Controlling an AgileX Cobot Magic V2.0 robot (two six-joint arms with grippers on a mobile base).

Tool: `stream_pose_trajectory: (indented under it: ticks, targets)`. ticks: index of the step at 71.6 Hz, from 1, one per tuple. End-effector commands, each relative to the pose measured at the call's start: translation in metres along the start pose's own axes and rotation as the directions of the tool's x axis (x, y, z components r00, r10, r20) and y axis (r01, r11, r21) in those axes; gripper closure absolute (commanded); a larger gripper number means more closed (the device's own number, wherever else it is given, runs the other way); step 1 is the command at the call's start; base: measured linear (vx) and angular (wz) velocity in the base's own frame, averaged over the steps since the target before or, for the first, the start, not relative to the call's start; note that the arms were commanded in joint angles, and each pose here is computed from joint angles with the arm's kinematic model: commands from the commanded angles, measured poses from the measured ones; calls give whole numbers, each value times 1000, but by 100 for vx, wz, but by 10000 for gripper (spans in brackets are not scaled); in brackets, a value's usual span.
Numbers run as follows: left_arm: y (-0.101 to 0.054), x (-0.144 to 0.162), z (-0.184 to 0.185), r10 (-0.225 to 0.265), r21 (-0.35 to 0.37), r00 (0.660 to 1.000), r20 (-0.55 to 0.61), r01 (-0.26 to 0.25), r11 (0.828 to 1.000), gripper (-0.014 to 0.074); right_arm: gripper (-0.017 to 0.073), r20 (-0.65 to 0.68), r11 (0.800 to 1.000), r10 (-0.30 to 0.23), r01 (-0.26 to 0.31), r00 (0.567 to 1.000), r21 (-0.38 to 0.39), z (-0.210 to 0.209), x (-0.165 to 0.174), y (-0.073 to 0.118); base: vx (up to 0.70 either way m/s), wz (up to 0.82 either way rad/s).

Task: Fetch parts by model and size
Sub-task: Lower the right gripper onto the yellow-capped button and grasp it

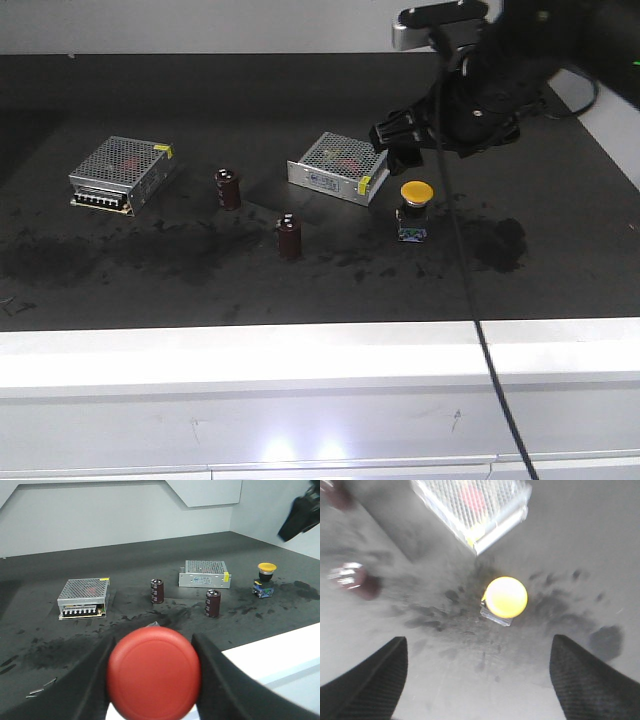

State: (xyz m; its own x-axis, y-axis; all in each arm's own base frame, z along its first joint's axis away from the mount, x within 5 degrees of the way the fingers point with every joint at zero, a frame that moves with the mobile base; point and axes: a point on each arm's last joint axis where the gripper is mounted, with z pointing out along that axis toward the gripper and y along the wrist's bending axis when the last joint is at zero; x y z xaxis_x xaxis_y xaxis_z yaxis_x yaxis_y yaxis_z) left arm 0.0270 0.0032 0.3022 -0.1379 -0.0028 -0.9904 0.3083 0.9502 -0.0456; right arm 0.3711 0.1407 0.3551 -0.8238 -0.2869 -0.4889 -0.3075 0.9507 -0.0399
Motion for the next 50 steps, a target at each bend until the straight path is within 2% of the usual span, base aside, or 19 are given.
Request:
stream_pose_trajectory:
  ticks: [1,8,19,40,50]
  targets:
    - [-2,-15,-2,-6,26,995,96,3,1000,598,-16,25,998,37,-38,999,40,-13,-16,-8,0,0]
    - [-2,-15,-2,-6,26,995,96,3,1000,598,-16,-7,994,67,-66,998,88,6,-25,-11,0,0]
    - [-2,-15,-2,-6,26,995,96,3,1000,598,-16,10,994,73,-74,997,84,23,-31,-10,0,0]
    - [-2,-15,-2,-6,26,995,96,3,1000,598,-16,-45,991,82,-77,996,112,54,-29,-10,0,0]
    - [-2,-15,-2,-6,26,995,96,3,1000,598,-15,-53,984,120,-112,991,137,63,-29,-15,0,0]
